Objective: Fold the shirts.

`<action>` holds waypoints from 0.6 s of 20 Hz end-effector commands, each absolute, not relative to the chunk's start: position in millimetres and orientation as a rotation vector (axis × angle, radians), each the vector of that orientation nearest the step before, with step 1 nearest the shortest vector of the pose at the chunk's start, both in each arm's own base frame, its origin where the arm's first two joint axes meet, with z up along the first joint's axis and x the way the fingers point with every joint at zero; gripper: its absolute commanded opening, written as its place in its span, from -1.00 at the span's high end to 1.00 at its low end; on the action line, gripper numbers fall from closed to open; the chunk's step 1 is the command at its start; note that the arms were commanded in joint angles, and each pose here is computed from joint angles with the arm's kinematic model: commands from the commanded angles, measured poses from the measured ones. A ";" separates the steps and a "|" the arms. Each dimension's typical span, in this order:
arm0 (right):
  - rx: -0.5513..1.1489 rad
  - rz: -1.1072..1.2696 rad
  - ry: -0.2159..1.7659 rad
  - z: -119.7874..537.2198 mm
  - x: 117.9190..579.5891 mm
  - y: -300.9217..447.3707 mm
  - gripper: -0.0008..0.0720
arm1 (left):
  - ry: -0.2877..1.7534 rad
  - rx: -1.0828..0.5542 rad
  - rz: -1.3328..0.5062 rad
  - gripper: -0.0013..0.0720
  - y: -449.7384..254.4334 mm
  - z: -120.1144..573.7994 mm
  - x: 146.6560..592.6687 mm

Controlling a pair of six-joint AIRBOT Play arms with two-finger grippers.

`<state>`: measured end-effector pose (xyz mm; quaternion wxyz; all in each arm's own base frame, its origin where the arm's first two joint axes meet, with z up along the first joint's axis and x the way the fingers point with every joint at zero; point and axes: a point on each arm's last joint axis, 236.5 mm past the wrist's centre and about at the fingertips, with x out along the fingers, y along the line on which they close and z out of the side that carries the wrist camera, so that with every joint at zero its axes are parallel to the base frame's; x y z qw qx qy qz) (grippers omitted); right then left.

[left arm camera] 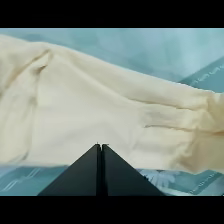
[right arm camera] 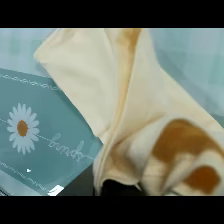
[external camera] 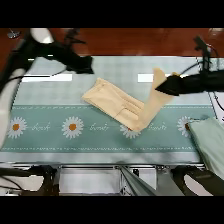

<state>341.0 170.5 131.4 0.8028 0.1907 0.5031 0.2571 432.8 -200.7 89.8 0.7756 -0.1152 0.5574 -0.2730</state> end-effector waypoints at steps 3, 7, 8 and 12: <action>0.346 0.715 1.146 97.7 409.4 294.2 0.91 | 0.972 -0.301 -0.315 0.91 -78.0 116.0 354.6; 0.329 0.773 1.240 45.5 444.3 365.3 0.91 | 0.978 -0.388 -0.300 0.91 -88.1 63.7 260.6; 0.327 0.780 1.255 32.8 448.9 379.4 0.90 | 0.987 -0.420 -0.294 0.91 -91.2 49.6 244.0; 0.425 0.829 1.321 -7.4 449.9 417.0 -0.45 | 0.967 -0.495 -0.249 0.91 -91.3 18.8 226.4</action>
